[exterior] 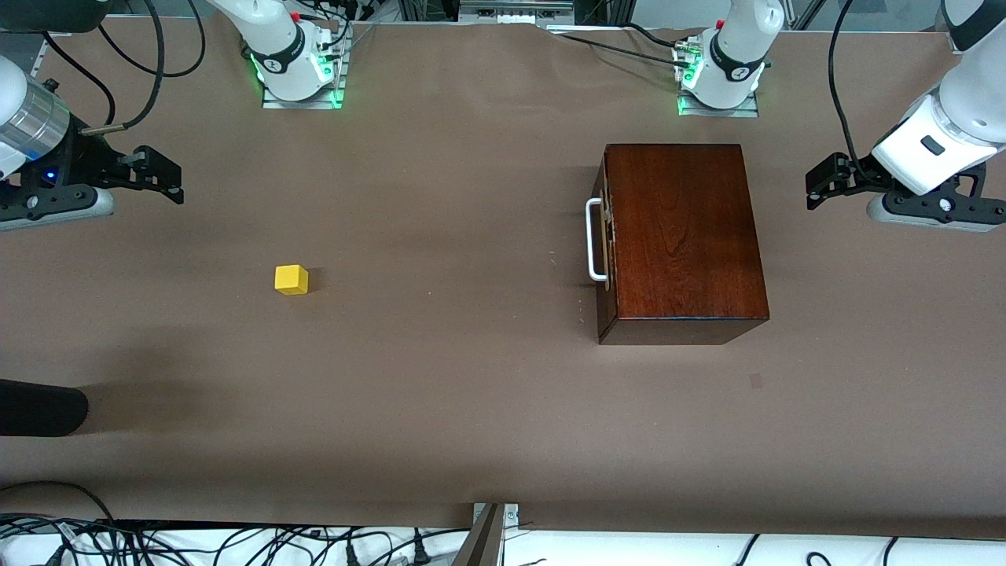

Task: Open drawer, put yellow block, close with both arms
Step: 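Move the left gripper toward the drawer handle of the wooden box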

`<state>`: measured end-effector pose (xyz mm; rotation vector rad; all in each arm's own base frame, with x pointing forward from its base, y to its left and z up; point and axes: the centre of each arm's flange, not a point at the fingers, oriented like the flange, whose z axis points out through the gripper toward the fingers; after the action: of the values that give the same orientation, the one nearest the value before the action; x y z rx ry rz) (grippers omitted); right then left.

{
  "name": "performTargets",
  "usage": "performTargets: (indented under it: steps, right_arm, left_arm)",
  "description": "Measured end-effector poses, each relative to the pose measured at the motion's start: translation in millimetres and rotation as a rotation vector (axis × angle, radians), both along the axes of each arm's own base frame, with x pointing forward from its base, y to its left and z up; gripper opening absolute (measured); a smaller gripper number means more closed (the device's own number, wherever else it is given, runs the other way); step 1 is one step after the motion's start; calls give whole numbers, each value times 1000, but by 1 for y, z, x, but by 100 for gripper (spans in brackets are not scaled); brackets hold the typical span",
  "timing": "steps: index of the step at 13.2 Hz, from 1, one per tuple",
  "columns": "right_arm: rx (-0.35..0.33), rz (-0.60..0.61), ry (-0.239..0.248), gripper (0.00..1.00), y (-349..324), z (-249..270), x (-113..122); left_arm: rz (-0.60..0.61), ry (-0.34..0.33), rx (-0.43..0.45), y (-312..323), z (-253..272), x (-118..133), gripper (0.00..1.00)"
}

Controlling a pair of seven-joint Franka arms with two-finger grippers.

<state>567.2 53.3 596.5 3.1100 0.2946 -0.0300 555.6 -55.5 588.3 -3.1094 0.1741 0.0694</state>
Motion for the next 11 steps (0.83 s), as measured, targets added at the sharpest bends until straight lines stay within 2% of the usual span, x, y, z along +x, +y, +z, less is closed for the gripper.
performTargets:
  steps: [11]
  right_arm:
    - [0, 0, 0, 100, 0, 0, 0]
  left_arm:
    - [-1, 20, 2, -1, -3, -1, 100]
